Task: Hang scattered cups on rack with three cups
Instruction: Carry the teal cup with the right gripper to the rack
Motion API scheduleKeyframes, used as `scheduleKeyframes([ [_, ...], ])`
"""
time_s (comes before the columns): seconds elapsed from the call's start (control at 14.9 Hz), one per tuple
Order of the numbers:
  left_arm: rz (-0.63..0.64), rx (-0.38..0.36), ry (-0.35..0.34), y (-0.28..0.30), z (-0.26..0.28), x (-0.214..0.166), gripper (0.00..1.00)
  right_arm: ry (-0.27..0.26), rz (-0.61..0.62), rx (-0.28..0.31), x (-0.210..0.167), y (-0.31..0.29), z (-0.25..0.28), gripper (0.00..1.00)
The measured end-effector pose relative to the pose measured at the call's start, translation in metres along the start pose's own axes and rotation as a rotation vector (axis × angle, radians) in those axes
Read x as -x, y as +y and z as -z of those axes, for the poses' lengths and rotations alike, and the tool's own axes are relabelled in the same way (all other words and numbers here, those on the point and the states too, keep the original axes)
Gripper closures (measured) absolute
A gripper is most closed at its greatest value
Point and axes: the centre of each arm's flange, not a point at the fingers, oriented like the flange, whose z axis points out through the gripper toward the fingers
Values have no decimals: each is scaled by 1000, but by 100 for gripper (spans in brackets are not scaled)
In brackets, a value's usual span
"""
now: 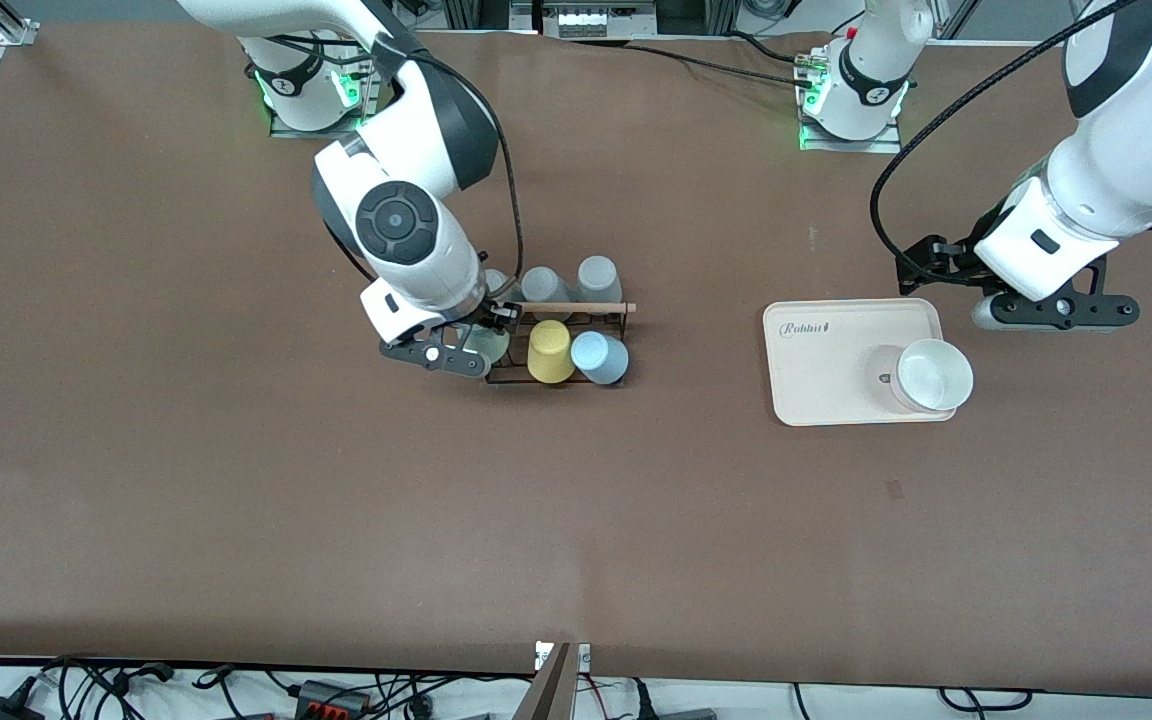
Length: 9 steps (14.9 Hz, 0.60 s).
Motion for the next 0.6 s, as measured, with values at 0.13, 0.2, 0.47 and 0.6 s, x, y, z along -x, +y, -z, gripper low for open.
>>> scheduleKeyframes([
  [0.13,0,0,0,0,0,0,0,4,7,10,1,-7,-15,34],
  [0.2,0,1,1,0,0,0,0,5,11,14,1,-10,-23,34],
  [0.47,0,3,13,0,1,-1,0,13,23,29,-2,-17,-52,34],
  [0.6,0,3,15,0,1,-2,0,15,29,49,-5,-16,-64,34],
])
